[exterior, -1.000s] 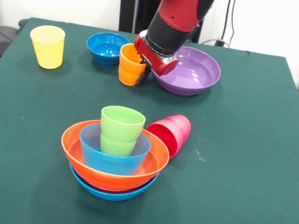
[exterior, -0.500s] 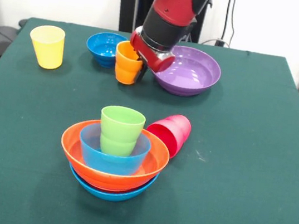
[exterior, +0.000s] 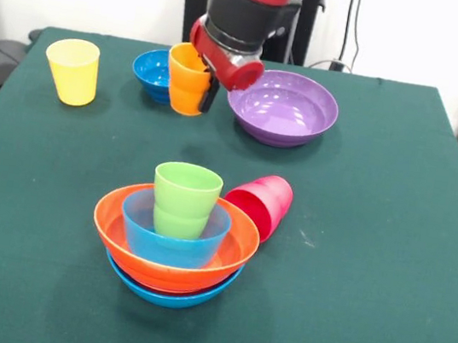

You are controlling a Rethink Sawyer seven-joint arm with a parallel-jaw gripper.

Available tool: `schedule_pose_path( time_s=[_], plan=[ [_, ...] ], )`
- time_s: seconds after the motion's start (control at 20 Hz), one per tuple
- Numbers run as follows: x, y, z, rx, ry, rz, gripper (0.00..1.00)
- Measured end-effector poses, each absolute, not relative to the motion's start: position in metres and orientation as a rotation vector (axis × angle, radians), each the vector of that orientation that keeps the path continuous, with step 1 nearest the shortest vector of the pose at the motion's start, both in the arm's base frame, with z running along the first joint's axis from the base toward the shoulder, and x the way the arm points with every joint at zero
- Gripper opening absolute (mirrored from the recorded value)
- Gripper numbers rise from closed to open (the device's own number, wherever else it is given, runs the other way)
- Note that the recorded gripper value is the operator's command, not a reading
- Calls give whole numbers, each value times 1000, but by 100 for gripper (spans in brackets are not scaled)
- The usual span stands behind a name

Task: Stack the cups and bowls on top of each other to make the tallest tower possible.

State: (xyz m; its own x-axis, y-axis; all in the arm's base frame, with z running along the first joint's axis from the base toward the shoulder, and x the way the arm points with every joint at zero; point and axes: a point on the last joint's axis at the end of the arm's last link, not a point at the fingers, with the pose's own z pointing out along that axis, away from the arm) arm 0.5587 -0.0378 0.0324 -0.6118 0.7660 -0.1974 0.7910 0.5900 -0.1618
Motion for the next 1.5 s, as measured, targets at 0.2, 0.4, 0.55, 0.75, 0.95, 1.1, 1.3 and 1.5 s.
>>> schedule_pose_path(
  time_s=[0.2, 0.4, 0.55, 0.75, 0.95, 1.1, 1.3, 1.5],
  plan=[
    [574, -39, 51, 1365, 2683, -315, 0],
    [592, -31, 65, 1376, 2657, -251, 0],
    [606, -20, 74, 1370, 2643, -202, 0],
    [621, -12, 80, 1370, 2634, -170, 0],
    [641, -7, 92, 1401, 2642, -167, 0],
    [651, -5, 100, 1427, 2656, -183, 0],
    [665, 0, 113, 1453, 2677, -195, 0],
    [681, 4, 127, 1473, 2686, -200, 0]
  ],
)
